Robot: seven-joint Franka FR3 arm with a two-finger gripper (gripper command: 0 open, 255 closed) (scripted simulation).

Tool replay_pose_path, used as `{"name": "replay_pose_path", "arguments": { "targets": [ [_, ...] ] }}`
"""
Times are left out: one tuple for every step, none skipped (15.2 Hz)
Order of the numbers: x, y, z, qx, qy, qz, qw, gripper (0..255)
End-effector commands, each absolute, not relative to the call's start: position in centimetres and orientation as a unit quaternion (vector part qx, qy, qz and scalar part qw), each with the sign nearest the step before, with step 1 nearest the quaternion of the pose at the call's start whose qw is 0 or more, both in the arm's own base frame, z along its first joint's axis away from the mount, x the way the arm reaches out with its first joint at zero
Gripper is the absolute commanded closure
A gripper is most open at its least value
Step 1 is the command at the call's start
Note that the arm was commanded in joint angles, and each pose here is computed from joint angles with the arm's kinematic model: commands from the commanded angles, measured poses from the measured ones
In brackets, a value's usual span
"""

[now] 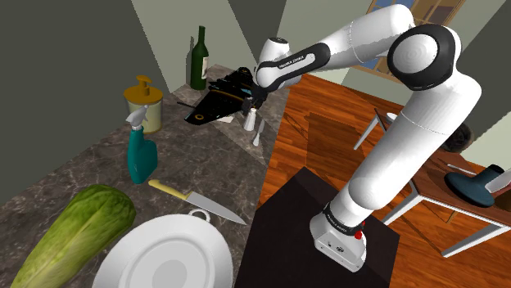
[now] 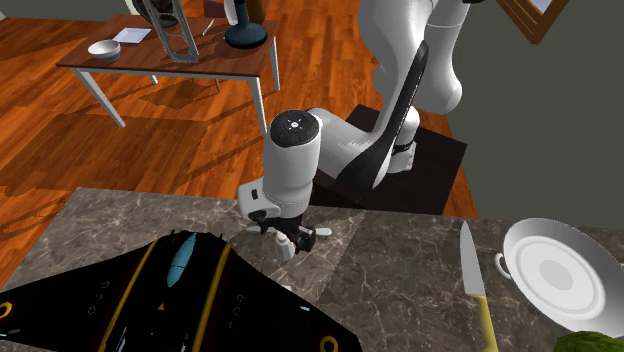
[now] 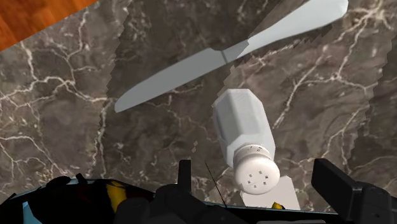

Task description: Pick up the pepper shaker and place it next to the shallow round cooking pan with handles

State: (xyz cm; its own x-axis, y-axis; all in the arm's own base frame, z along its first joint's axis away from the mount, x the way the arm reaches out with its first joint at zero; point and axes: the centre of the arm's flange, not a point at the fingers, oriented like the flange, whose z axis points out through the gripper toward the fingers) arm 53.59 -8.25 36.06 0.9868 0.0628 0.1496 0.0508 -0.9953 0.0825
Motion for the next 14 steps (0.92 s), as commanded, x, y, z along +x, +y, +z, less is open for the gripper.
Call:
{"name": "replay_pose_path", "arguments": {
  "targets": [
    [53.6, -8.3, 36.1, 0.996, 0.029, 0.076, 0.039, 255],
    [53.6, -8.3, 36.1, 0.996, 0.029, 0.076, 0.039, 255],
    [53.6, -8.3, 36.1, 0.996, 0.029, 0.076, 0.039, 255],
    [53.6, -8.3, 36.1, 0.996, 0.029, 0.076, 0.039, 255],
    [53.6, -8.2, 36.1, 0.996, 0.029, 0.076, 0.039, 255],
    [53.6, -8.2, 36.1, 0.996, 0.029, 0.076, 0.039, 255],
    [53.6, -8.2, 36.1, 0.996, 0.029, 0.076, 0.039, 255],
    [53.6, -8.3, 36.1, 0.996, 0.029, 0.076, 0.039, 255],
    [53.6, -8.3, 36.1, 0.996, 0.029, 0.076, 0.039, 255],
    [53.6, -8.3, 36.1, 0.996, 0.029, 0.076, 0.039, 255],
    [53.6, -8.3, 36.6, 0.996, 0.029, 0.076, 0.039, 255],
    [53.6, -8.3, 37.1, 0.996, 0.029, 0.076, 0.039, 255],
    [53.6, -8.3, 37.6, 0.996, 0.029, 0.076, 0.039, 255],
    [53.6, -8.3, 38.2, 0.996, 0.029, 0.076, 0.039, 255]
  ]
}}
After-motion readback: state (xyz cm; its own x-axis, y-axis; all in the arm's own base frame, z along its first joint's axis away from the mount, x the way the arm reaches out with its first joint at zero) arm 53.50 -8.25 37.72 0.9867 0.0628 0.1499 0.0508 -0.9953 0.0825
